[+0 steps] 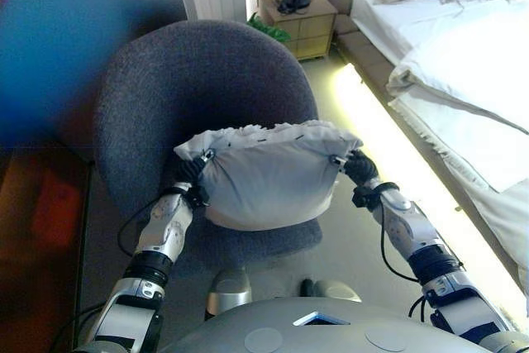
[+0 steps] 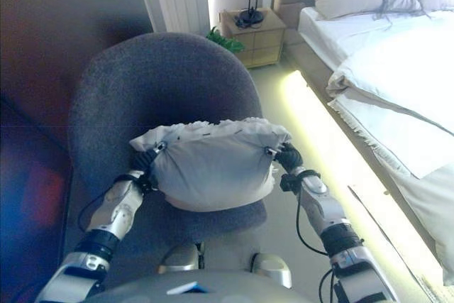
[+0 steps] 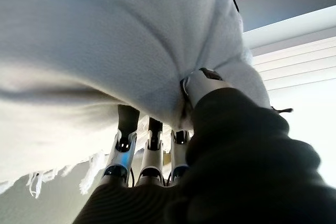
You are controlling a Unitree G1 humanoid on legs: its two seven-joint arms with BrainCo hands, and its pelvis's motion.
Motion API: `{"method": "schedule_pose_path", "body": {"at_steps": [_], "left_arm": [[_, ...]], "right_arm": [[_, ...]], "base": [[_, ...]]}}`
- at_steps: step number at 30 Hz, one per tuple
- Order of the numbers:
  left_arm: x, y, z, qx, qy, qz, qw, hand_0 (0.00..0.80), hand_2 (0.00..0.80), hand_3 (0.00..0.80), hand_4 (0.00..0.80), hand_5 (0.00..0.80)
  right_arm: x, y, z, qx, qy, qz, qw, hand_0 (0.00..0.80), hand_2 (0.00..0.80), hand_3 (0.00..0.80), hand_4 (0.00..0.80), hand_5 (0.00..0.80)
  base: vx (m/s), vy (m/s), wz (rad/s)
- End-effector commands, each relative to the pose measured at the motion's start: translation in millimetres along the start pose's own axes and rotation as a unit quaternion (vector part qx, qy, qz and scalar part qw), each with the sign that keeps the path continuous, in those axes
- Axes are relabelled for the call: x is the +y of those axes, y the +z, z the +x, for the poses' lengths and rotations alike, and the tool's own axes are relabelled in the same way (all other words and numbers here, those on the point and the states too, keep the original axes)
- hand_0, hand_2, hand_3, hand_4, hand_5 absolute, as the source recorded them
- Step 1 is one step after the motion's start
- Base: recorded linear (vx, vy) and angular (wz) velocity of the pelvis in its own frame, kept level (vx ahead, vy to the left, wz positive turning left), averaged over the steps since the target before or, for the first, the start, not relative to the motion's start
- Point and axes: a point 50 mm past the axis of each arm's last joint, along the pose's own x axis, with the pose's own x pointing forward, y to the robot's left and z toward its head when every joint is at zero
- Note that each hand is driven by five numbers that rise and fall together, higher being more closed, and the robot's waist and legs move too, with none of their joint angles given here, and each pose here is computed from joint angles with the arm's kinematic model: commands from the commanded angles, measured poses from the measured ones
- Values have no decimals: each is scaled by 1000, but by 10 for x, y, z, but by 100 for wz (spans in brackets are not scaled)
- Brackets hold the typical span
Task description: Pick up the cushion and take it to the sofa
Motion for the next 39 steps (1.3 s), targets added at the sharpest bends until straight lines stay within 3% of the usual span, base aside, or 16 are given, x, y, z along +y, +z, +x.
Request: {"method": "schedule_pose_path", "body": {"at_steps": [1, 8, 15, 23, 32, 39], "left_arm": [[-482, 627, 175, -131, -100, -14, 986, 800, 800, 800, 800, 800], [-426, 610, 139, -120, -87, -17, 989, 800, 800, 800, 800, 800], [-342, 668, 160, -130, -56, 4, 990, 800, 800, 800, 800, 800], [-351, 717, 206, -133, -46, 25, 990, 800, 800, 800, 800, 800], [-635, 1420, 386, -241, -76, 1, 968, 800, 800, 800, 800, 800], [-760, 1704, 510, -273, -68, -15, 960, 800, 800, 800, 800, 800]], "right_arm": [[419, 550, 172, -129, 75, 20, 989, 800, 800, 800, 800, 800], [569, 429, 120, -125, 73, 44, 989, 800, 800, 800, 800, 800], [756, 630, 234, -139, 114, 59, 982, 800, 800, 800, 800, 800], [815, 512, 216, -126, 113, 35, 985, 800, 800, 800, 800, 800], [1079, 1298, 377, -235, 106, -2, 966, 800, 800, 800, 800, 800], [1090, 1606, 498, -240, 102, -33, 965, 800, 800, 800, 800, 800]], "base": [[115, 113, 23], [195, 200, 9], [168, -119, -26], [167, -91, 7], [-194, -79, 3], [-43, -47, -6]]}}
